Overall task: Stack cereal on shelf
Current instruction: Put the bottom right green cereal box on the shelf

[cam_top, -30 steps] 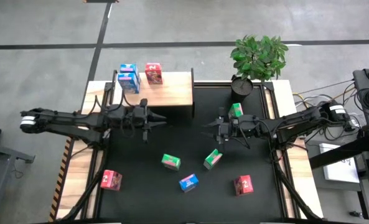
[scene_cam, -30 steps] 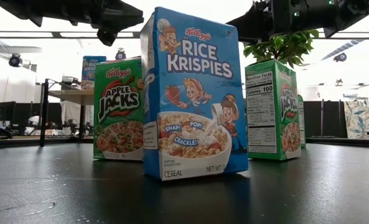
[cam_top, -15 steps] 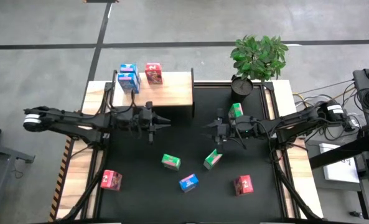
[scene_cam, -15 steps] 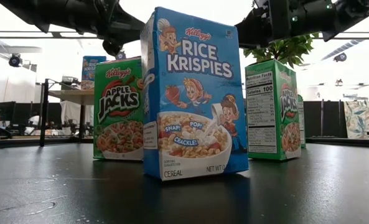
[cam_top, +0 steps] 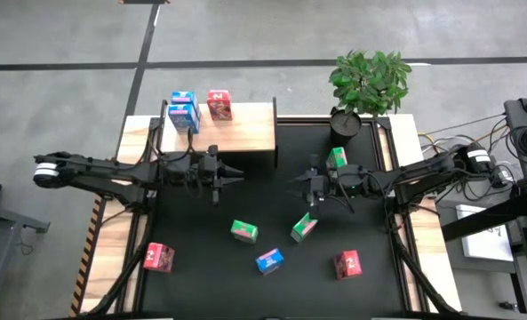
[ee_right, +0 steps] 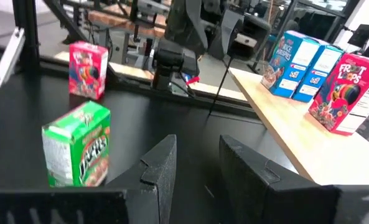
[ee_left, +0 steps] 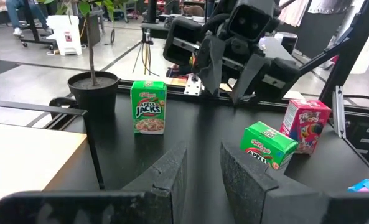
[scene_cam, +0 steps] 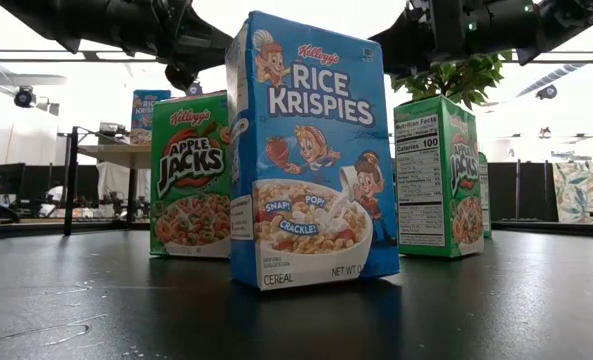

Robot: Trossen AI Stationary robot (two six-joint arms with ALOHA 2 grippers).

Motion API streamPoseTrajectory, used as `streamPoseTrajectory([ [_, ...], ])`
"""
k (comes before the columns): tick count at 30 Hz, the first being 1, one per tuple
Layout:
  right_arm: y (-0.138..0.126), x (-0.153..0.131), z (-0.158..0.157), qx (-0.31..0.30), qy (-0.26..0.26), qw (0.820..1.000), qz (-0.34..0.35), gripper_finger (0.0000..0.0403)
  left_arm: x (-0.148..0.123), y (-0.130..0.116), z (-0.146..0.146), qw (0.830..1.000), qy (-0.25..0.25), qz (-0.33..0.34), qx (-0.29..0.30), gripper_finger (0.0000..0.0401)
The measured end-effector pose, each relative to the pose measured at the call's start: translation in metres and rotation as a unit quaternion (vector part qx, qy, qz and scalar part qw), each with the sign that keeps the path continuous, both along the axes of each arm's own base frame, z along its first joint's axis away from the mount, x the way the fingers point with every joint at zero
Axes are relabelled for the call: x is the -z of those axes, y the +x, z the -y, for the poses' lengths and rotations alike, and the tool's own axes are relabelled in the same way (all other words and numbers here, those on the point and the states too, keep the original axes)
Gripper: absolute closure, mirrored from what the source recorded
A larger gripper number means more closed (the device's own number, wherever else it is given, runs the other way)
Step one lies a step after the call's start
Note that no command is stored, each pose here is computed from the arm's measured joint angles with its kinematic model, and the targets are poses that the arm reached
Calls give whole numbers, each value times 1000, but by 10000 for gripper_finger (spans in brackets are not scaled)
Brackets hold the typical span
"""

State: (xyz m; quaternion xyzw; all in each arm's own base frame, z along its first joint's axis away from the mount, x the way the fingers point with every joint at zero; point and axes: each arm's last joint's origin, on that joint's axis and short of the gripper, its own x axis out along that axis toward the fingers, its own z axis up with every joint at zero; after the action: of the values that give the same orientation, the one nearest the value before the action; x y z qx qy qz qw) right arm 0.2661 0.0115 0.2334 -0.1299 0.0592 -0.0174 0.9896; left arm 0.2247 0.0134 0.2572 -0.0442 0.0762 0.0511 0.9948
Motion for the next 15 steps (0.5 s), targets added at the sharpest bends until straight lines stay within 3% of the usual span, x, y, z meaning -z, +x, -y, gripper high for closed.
streamPoseTrajectory([
  [6,7,-18,-10,-17,9,1000,7,291,-1,-2,1,1000,9,-4,2,322],
  [15,16,-52,-32,-47,37,995,-83,291,-10,-23,3,1000,13,-15,6,322],
])
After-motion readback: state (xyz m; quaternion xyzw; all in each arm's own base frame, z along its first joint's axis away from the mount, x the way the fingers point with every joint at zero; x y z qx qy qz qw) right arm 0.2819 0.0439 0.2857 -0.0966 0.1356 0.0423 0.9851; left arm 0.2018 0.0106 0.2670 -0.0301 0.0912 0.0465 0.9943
